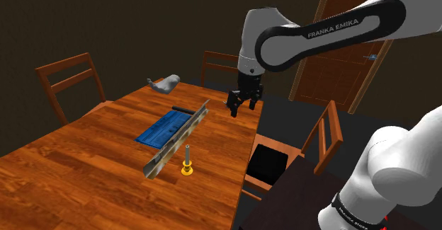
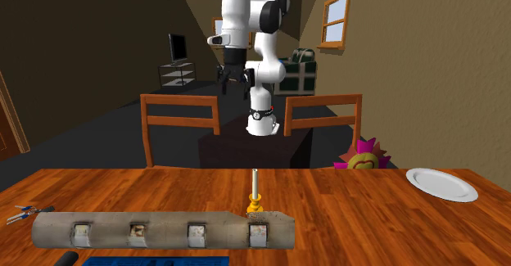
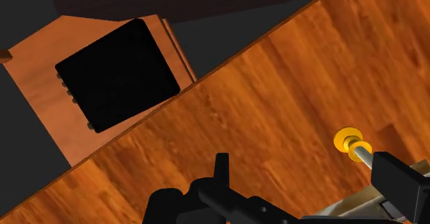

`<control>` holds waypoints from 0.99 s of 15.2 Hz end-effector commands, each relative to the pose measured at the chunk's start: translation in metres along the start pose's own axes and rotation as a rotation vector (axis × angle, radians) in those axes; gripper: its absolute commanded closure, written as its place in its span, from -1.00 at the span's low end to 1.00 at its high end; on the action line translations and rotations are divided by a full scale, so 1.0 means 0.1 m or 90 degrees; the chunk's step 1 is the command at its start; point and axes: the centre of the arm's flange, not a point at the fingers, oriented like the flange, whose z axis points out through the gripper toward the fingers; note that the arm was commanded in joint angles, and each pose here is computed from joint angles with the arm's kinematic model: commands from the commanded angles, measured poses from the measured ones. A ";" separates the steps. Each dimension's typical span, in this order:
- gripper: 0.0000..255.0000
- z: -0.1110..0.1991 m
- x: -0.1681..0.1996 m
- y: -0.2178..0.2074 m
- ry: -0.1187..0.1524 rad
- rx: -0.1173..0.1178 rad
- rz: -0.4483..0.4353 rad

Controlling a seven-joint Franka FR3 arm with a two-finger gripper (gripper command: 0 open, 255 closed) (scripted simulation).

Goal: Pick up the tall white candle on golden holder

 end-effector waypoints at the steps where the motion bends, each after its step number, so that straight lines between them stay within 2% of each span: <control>1: -1.00 0.20 0.10 -0.17 0.000 0.004 0.005; 15: -1.00 1.29 0.90 -1.39 -0.001 0.023 0.037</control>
